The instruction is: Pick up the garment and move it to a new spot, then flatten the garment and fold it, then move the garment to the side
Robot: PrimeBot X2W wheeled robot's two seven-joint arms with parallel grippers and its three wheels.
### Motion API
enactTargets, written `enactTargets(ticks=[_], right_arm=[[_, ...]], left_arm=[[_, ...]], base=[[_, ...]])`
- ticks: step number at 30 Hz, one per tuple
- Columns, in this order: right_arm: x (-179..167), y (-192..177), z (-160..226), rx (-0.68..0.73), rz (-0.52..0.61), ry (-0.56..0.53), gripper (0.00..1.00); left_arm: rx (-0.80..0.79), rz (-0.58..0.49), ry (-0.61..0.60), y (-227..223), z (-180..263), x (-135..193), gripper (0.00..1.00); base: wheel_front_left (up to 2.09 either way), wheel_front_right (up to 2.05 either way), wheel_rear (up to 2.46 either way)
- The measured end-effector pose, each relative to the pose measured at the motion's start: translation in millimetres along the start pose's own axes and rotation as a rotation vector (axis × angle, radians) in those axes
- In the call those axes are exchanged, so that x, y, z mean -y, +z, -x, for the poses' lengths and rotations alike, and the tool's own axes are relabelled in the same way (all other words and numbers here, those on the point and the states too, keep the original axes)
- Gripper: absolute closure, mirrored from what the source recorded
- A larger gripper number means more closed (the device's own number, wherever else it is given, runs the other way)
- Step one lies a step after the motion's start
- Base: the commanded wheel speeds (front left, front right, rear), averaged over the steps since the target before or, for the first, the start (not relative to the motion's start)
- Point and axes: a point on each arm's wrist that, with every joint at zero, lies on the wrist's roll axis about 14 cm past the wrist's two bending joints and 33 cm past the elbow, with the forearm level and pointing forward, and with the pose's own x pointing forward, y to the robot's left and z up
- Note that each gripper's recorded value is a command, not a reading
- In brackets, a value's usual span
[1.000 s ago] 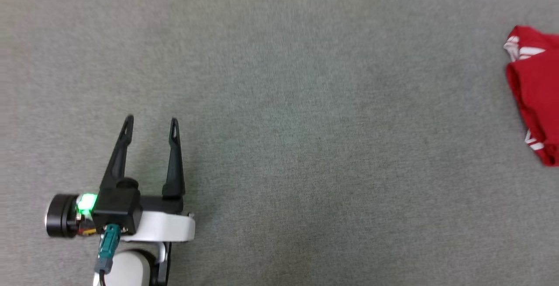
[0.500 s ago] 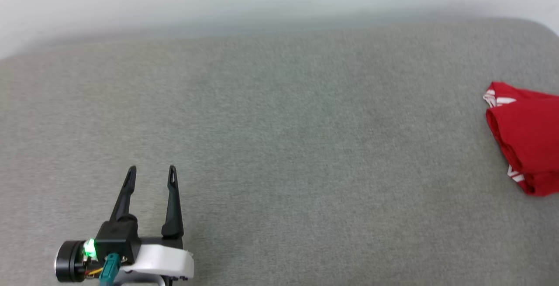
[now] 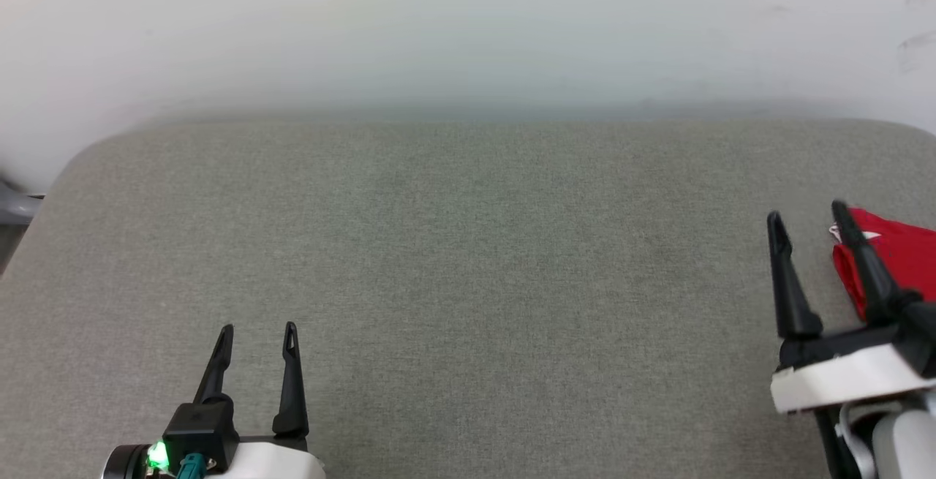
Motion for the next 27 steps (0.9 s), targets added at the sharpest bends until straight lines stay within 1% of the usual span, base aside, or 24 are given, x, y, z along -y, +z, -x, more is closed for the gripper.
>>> enactTargets(ticks=[5, 11, 19, 27], right_arm=[[-4, -24, 23, -0.079, -0.050, -0.022, 0.00], [-3, -39, 46, -0.136, -0.086, -0.058, 0.00], [-4, -43, 67, -0.160, -0.103, -0.088, 0.00], [-8, -45, 78, -0.171, -0.111, -0.093, 0.00]], left_arm=[[0.007, 0.004, 0.004, 3, 5, -2, 0.00], [0.004, 0.008, -0.007, 2, 11, -2, 0.00], [-0.002, 0.017, -0.027, 1, 17, 1, 0.00], [-0.004, 0.025, -0.040, 0, 18, 4, 0.00]], base=[[0.00, 0.00, 0.00], [0.00, 0.00, 0.00], [0.00, 0.00, 0.00], [0.00, 0.00, 0.00]])
